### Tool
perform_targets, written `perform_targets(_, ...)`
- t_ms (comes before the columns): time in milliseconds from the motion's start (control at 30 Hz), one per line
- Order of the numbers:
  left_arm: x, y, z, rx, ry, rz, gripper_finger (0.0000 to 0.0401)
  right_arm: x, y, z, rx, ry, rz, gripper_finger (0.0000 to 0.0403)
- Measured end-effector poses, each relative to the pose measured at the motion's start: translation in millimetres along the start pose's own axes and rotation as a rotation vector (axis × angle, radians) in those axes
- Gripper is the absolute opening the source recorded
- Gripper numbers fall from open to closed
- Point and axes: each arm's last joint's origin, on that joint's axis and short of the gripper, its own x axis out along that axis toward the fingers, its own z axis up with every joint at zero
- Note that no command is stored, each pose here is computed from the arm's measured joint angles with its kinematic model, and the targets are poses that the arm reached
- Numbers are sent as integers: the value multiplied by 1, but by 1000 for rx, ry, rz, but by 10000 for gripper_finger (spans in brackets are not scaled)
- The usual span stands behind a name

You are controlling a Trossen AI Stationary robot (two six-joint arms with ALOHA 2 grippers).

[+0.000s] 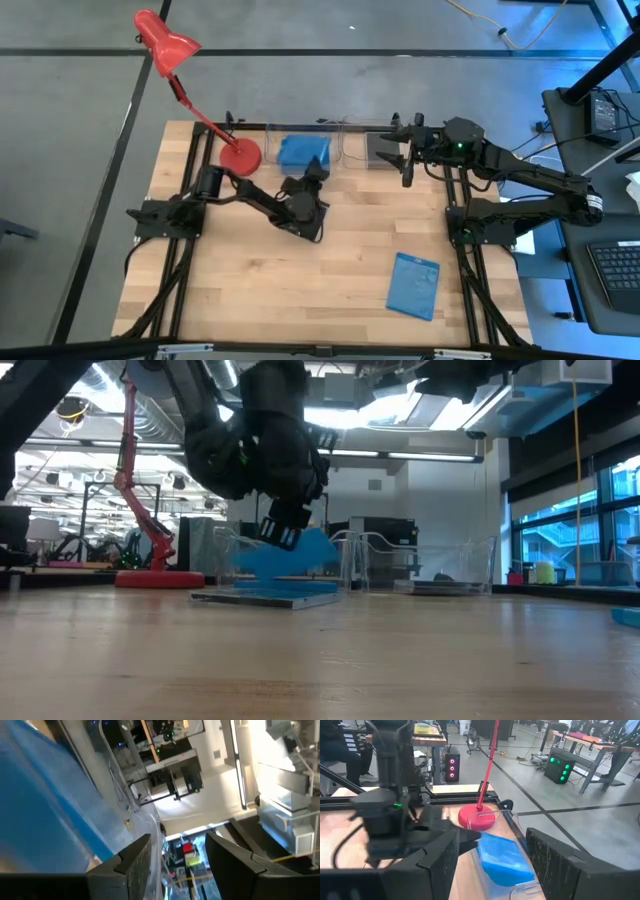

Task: Pick & place jewel cases by type
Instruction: Put the left blue cd case into the left transparent bin, then put the black cd case into the right transparent bin

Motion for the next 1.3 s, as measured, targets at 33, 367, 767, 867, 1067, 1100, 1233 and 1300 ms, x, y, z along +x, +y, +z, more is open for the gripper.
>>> perform_targets(33, -5, 0, 0, 2, 6, 0, 184, 0, 0, 0, 0, 0, 0, 234)
perform_targets(367, -31, -1, 0, 34, 62, -14, 184, 0, 0, 0, 0, 2, 1, 234)
perform_targets(767, -77, 4, 17, 339, 215, -125, 184, 0, 1, -9, -42, 90, 12, 234)
perform_targets(867, -91, 5, 19, 337, 254, -145, 184, 1, 1, -9, -42, 90, 13, 234)
perform_targets(1067, -115, 0, 16, 276, 516, -389, 184, 3, 1, -9, -42, 88, 12, 234)
perform_targets(1100, -116, -1, 14, 259, 585, -460, 184, 3, 1, -9, -43, 89, 12, 234)
perform_targets(1233, -114, -6, 8, 213, 785, -674, 184, 7, 1, -10, -42, 93, 13, 234)
perform_targets(1300, -110, -6, 7, 259, 775, -707, 184, 10, 1, -12, -40, 110, 15, 234)
